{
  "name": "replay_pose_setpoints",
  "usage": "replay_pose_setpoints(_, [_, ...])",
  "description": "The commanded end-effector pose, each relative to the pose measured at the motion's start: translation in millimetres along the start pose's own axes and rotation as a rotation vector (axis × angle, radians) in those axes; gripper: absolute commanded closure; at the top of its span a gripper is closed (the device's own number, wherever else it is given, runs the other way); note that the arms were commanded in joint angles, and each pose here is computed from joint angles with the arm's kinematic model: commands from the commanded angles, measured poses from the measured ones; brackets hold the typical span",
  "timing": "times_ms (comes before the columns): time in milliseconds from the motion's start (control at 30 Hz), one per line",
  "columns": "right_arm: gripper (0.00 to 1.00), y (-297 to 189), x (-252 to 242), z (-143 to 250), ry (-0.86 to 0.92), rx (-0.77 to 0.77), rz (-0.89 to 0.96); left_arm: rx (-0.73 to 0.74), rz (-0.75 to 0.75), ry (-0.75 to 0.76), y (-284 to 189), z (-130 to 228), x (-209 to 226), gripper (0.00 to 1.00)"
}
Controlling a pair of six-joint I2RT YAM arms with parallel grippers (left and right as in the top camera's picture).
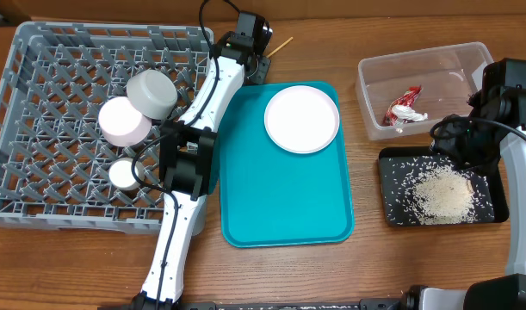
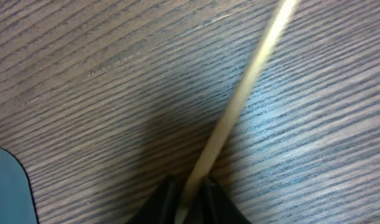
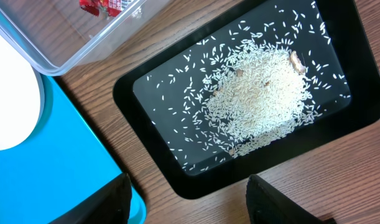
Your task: Sort waste into correct bins and load items into the dishwasher
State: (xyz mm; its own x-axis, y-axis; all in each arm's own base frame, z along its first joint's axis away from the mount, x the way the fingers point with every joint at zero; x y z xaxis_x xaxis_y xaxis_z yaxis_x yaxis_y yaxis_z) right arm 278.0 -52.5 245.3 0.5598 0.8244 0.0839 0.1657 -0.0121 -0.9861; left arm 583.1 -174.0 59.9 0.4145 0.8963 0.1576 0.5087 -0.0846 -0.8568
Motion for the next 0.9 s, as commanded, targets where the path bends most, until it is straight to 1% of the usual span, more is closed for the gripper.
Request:
replay_pose_setpoints(0, [0.39, -12, 1, -2, -0.001, -0.042, -0.019, 0.113, 0.011, 0.002, 35, 36, -3, 0.87])
replay_pose_setpoints(67, [0.39, -12, 1, -2, -0.001, -0.042, -0.019, 0.115, 0.012, 0.003, 35, 36, -3, 0.88])
replay_pose_setpoints(100, [0.39, -12, 1, -2, -0.001, -0.041, -0.019, 0.113, 0.006, 0.004, 35, 36, -2, 0.82])
replay_pose_setpoints(133, [0.39, -12, 1, -2, -0.001, -0.04, -0.018, 0.109, -0.002, 0.01, 36, 35, -1, 0.8])
replay_pose_setpoints(233, [0.39, -12, 0, -1, -0.001, -0.035, -0.016, 0.104, 0.003, 0.017, 36, 34, 1, 0.91])
replay_pose_setpoints(333, [0.39, -12, 0, -2, -0.001, -0.038, -0.017, 0.111, 0.018, 0.016, 36, 36, -1, 0.9])
replay_pose_setpoints(400, [0.39, -12, 1, -2, -0.001, -0.039, -0.018, 0.123, 0.02, 0.017, 37, 39, -2, 0.91])
replay_pose_setpoints(500, [0.39, -12, 0, -2, -0.001, -0.039, -0.017, 0.128, 0.031, 0.017, 38, 41, -3, 0.96])
replay_pose_setpoints(633, [0.39, -12, 0, -2, -0.001, -0.039, -0.017, 0.106, 0.022, 0.03, 35, 35, -1, 0.96])
replay_pose_setpoints(867, [0.39, -12, 0, -1, -0.001, -0.038, -0.017, 0.071, -0.143, 0.051, 19, 16, 22, 0.96])
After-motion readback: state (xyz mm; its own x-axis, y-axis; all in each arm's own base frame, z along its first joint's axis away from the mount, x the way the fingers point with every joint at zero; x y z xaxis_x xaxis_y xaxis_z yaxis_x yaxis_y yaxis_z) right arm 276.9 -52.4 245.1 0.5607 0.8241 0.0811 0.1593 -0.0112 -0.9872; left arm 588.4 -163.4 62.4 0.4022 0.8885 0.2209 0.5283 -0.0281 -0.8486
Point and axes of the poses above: each gripper's point midway between its finger pads, its own y axis out along the fingers, its own x axis along the line the jaws close on, z = x × y, the point moved 6 cm from there along -y, back along the fingers, and after that the axes turned 6 degrees about y, right-handed, at the moved point
